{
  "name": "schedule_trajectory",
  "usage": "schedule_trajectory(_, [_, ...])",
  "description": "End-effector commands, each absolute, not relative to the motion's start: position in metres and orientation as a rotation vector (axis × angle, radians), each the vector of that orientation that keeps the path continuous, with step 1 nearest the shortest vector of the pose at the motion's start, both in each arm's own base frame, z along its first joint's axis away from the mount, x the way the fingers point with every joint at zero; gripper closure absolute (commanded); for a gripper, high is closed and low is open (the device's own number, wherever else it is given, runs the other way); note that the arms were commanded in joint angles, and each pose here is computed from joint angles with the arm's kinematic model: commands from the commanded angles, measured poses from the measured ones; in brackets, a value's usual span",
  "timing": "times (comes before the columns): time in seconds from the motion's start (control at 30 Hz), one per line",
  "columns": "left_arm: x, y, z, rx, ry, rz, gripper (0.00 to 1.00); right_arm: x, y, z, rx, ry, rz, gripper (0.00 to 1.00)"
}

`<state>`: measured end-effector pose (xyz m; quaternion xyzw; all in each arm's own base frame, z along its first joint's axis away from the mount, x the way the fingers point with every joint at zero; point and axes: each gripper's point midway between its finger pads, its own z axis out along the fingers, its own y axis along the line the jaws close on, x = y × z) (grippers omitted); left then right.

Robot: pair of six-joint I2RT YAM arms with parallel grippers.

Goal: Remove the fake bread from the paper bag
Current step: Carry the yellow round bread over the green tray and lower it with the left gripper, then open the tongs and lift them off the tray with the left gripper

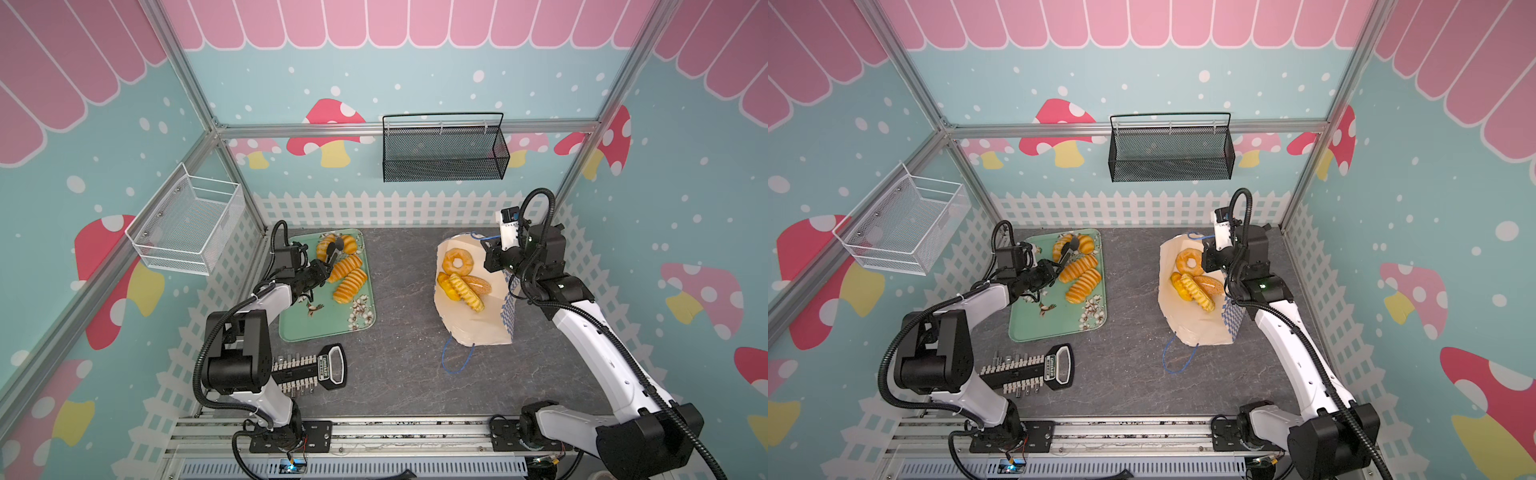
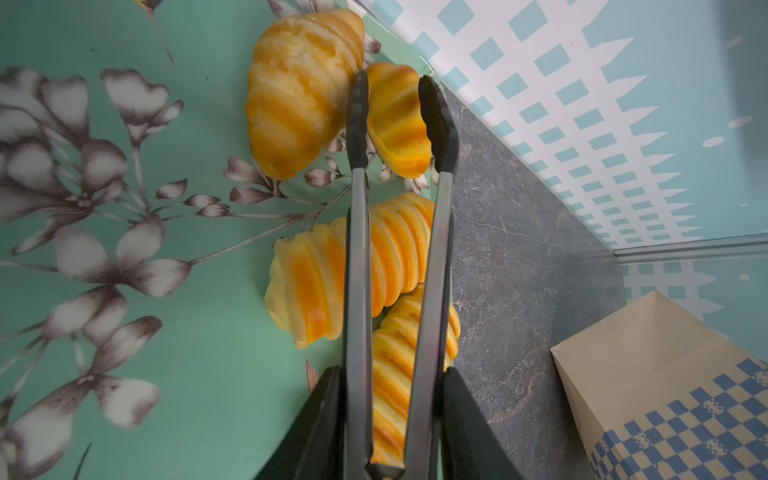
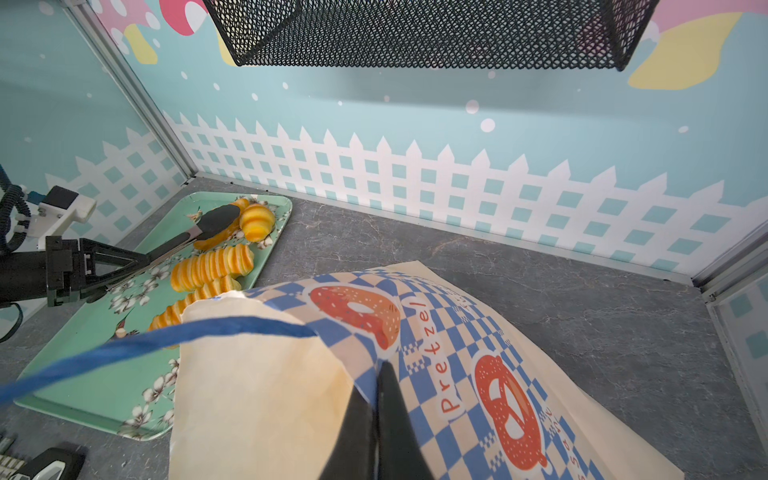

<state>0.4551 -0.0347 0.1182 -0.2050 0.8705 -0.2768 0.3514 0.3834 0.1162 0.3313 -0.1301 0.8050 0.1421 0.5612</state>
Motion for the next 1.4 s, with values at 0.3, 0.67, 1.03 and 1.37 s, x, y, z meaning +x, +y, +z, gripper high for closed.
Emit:
schedule_trajectory(0.3, [0.457,-0.031,0.163,-0.456,2.214,-0.689,0.63,0.375,0.118,0.329,-0.305,1.908,0.356,1.0])
schedule_trajectory(0.67, [0.435,-0.052,0.209,-0.318,2.152,-0.775,0.66,0.373,0.116,0.335,-0.307,1.893,0.343,1.0])
schedule_trajectory(1.03, [0.37,-0.082,0.296,-0.032,2.05,-0.73,0.88,0.371,0.115,0.331,-0.302,1.9,0.34,1.0])
schedule_trajectory(1.37, [0.298,-0.152,0.376,0.499,1.81,-0.643,1.0,0.37,0.111,0.34,-0.313,1.893,0.302,1.0])
